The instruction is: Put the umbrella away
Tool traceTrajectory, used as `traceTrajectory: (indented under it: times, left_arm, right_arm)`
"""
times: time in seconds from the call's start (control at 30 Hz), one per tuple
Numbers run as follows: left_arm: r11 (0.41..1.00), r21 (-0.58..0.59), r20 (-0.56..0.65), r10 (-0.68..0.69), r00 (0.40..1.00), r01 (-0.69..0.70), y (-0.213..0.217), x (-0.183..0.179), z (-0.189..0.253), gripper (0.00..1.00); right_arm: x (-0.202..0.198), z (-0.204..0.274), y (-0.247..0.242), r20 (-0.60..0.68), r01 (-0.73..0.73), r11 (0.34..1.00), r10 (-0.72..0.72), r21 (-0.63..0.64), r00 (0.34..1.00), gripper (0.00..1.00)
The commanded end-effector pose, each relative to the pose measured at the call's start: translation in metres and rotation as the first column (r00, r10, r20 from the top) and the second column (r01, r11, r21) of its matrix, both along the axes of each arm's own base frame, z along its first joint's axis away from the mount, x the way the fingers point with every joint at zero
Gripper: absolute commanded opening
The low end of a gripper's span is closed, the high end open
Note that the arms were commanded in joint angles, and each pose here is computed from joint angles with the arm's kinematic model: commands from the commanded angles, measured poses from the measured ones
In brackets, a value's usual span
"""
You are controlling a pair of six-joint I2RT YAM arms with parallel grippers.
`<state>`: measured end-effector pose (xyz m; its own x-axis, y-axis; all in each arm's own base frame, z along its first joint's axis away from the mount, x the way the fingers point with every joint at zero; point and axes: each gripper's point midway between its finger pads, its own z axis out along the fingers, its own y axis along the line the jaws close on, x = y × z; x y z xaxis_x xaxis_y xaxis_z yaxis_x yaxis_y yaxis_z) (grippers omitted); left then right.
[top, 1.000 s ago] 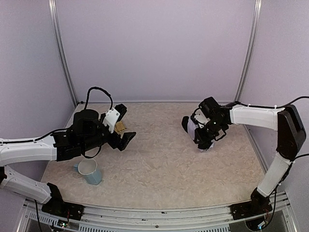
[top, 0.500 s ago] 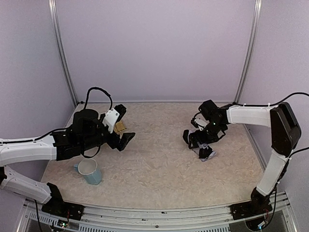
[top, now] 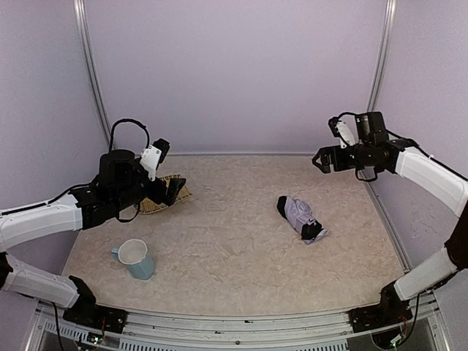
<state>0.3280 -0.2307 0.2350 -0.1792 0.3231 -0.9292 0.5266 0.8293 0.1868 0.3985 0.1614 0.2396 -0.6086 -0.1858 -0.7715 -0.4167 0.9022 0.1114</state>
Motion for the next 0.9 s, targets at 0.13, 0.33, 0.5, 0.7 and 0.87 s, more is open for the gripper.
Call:
traceTrajectory:
  times: [0.13,0.33,0.5,0.7,0.87]
  left_arm:
    - [0.867,-0.210,0.038,0.469,0.882,-0.452,0.142,0.062,0.040,0.99]
    - [0.725,-0.232,0.078,0.678,0.731,-0.648,0.219,0.065,0.019,0.99]
    - [0.670,-0.268,0.101,0.734,0.672,-0.692,0.249,0.056,-0.008,0.99]
    - [0.644,-0.258,0.090,0.758,0.646,-0.720,0.260,0.053,-0.039,0.99]
    - [0.656,-0.274,0.101,0.747,0.657,-0.703,0.260,0.047,-0.055,0.99]
  right_arm:
    - [0.000,0.070,-0.121,0.512,0.266,0.954,-0.299,0.139,0.805,1.00]
    - [-0.013,0.023,-0.169,0.534,0.415,0.898,-0.424,0.145,0.731,1.00]
    - [-0.022,-0.022,-0.188,0.500,0.494,0.854,-0.504,0.165,0.704,1.00]
    - [-0.032,-0.052,-0.205,0.440,0.589,0.763,-0.640,0.267,0.630,1.00]
    - [-0.039,-0.067,-0.217,0.419,0.650,0.708,-0.697,0.275,0.582,1.00]
